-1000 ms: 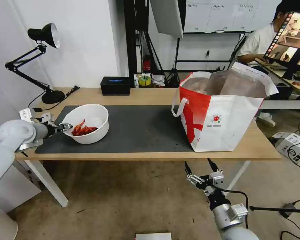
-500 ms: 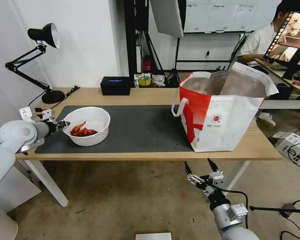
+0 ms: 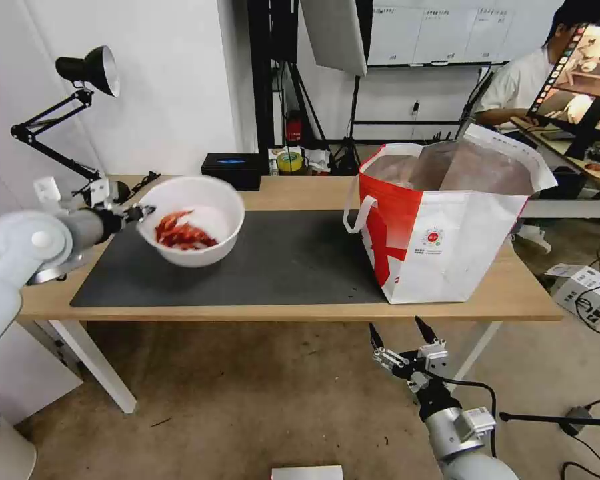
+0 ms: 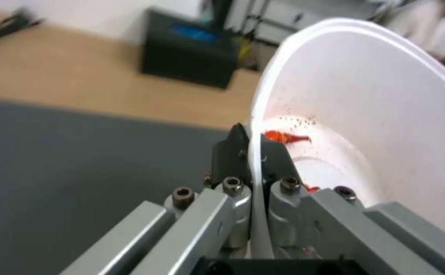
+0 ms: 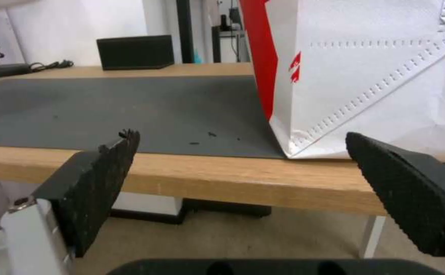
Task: Pick up the trash from the table and place it into the takeout bag.
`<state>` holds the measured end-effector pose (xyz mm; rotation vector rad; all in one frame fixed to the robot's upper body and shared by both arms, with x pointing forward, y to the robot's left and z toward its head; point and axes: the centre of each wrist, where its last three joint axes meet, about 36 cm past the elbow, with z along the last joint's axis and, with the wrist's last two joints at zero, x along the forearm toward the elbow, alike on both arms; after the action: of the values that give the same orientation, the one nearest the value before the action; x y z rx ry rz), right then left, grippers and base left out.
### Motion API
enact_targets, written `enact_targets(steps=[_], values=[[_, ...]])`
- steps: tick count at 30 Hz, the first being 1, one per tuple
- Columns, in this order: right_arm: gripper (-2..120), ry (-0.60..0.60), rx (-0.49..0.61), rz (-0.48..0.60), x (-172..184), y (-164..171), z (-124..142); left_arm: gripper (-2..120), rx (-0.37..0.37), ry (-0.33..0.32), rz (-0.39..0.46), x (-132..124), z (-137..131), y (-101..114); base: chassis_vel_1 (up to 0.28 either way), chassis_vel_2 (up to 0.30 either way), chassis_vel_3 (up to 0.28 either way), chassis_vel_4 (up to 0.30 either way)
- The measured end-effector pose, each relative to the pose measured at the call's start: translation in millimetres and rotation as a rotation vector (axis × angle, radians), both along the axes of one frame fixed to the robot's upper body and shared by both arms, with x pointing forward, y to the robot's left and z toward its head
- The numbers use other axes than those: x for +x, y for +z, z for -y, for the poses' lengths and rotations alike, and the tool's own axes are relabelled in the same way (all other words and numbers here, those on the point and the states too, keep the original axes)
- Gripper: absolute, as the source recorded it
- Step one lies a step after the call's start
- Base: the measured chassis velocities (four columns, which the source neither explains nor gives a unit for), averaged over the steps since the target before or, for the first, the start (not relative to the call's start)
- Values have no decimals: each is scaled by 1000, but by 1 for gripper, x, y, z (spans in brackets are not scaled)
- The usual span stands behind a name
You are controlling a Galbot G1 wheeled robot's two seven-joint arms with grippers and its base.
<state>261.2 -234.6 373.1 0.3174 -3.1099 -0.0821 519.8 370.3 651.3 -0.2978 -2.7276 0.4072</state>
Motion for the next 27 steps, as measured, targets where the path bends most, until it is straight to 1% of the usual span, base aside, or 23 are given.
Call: enact_targets(steps=[1, 2, 4, 5, 8, 9, 12, 13, 16, 17, 19, 20, 23, 24, 27], values=[[100, 0, 0, 0, 0, 0, 0, 0, -13, -35, 30, 0, 17, 11, 0, 0, 0, 0], [100, 0, 0, 0, 0, 0, 0, 0, -13, -35, 30, 0, 17, 11, 0, 0, 0, 0], [100, 0, 0, 0, 0, 0, 0, 0, -32, -88, 70, 3, 42, 28, 0, 0, 0, 0], [100, 0, 0, 0, 0, 0, 0, 0, -32, -88, 70, 3, 42, 28, 0, 0, 0, 0], [100, 0, 0, 0, 0, 0, 0, 0, -54, -155, 102, 9, 77, 45, 0, 0, 0, 0], [100, 0, 0, 0, 0, 0, 0, 0, -54, -155, 102, 9, 77, 45, 0, 0, 0, 0], [100, 0, 0, 0, 0, 0, 0, 0, -61, -217, 110, 24, 112, 60, 0, 0, 0, 0], [100, 0, 0, 0, 0, 0, 0, 0, -61, -217, 110, 24, 112, 60, 0, 0, 0, 0], [100, 0, 0, 0, 0, 0, 0, 0, -83, -247, 132, 34, 137, 80, 0, 0, 0, 0], [100, 0, 0, 0, 0, 0, 0, 0, -83, -247, 132, 34, 137, 80, 0, 0, 0, 0], [100, 0, 0, 0, 0, 0, 0, 0, -100, -262, 147, 42, 156, 94, 0, 0, 0, 0], [100, 0, 0, 0, 0, 0, 0, 0, -100, -262, 147, 42, 156, 94, 0, 0, 0, 0], [100, 0, 0, 0, 0, 0, 0, 0, -127, -286, 159, 53, 183, 109, 0, 0, 0, 0], [100, 0, 0, 0, 0, 0, 0, 0, -127, -286, 159, 53, 183, 109, 0, 0, 0, 0], [100, 0, 0, 0, 0, 0, 0, 0, -156, -313, 154, 62, 216, 116, 0, 0, 0, 0]])
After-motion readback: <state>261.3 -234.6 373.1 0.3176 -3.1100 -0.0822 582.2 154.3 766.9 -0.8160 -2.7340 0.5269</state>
